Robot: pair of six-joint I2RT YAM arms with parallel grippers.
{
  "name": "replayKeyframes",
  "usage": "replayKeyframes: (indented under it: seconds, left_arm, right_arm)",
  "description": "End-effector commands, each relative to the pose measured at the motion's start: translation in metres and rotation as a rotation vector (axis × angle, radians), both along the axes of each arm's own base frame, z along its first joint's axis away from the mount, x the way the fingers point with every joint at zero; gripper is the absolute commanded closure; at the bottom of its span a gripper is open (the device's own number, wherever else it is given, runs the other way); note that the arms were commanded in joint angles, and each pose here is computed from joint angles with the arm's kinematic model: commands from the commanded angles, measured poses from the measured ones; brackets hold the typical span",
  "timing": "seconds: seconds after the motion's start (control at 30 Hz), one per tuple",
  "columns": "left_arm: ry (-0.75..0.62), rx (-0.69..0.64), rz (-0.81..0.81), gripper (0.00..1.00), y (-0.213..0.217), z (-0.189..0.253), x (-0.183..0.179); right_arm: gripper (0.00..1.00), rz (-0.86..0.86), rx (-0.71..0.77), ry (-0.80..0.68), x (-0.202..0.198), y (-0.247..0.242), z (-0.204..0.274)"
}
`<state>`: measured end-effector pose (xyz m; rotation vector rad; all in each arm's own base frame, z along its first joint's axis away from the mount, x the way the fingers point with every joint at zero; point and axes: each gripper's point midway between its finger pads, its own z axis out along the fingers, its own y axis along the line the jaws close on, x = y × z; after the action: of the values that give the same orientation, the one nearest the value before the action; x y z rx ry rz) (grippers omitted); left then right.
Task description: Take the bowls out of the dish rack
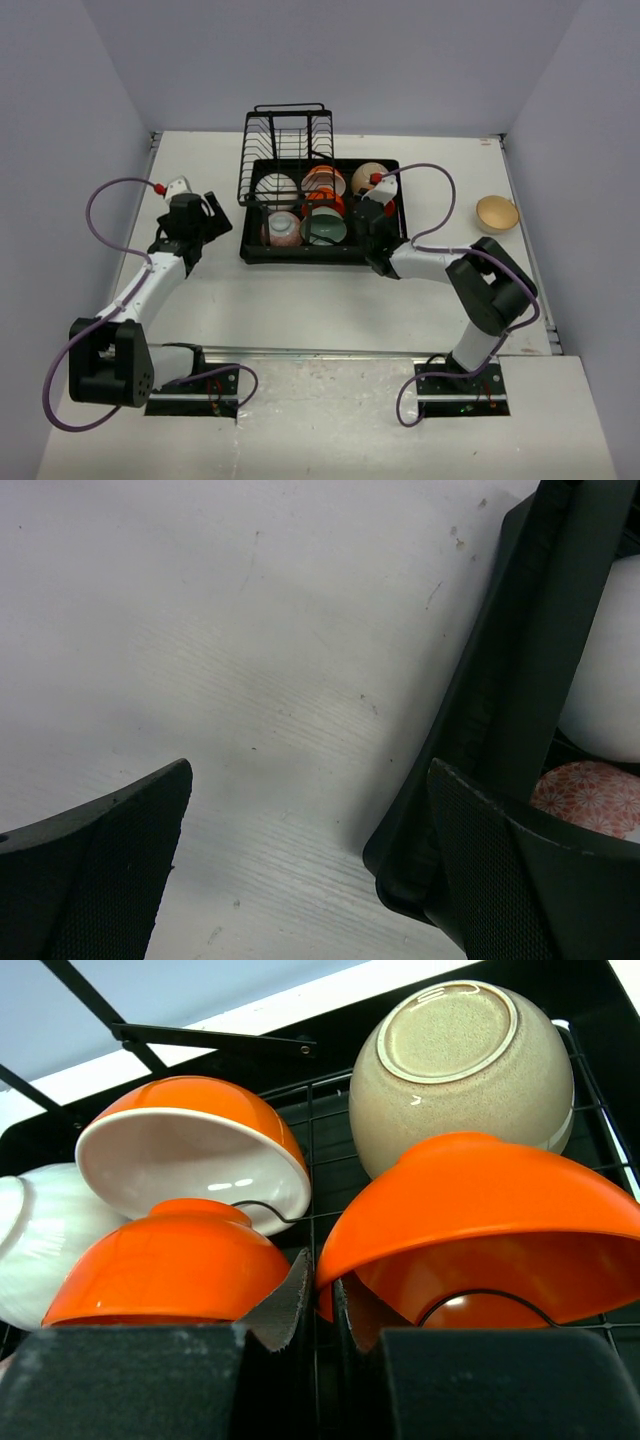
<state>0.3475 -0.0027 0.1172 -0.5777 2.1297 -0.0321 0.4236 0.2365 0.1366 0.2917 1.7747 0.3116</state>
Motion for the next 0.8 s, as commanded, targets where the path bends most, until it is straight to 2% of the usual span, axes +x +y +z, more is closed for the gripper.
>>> replayKeyframes:
  seconds: [0.0, 0.3, 0.7, 0.77]
  left_arm:
    - [-0.054, -0.027, 0.013, 0.0, -0.004, 0.004, 0.009]
    - [-0.056, -0.02, 0.045, 0.0, 0.0, -0.009, 0.01]
    - [-0.054, -0.021, 0.081, 0.0, 0.004, -0.018, 0.005]
    - [-0.098, -0.032, 0.078, 0.0, 0.003, -0.009, 0.014]
  right_arm:
    - [1.0, -0.039, 0.122, -0.327, 0.013, -0.005, 0.108]
    - [1.0, 0.041, 0.137, -0.42, -0.001, 0.003, 0.125]
    - [1.0, 0.006, 0.179, -0.548, -0.022, -0.019, 0.191]
    - [1.0, 0.014, 0.178, -0.572, -0.024, -0.019, 0.201]
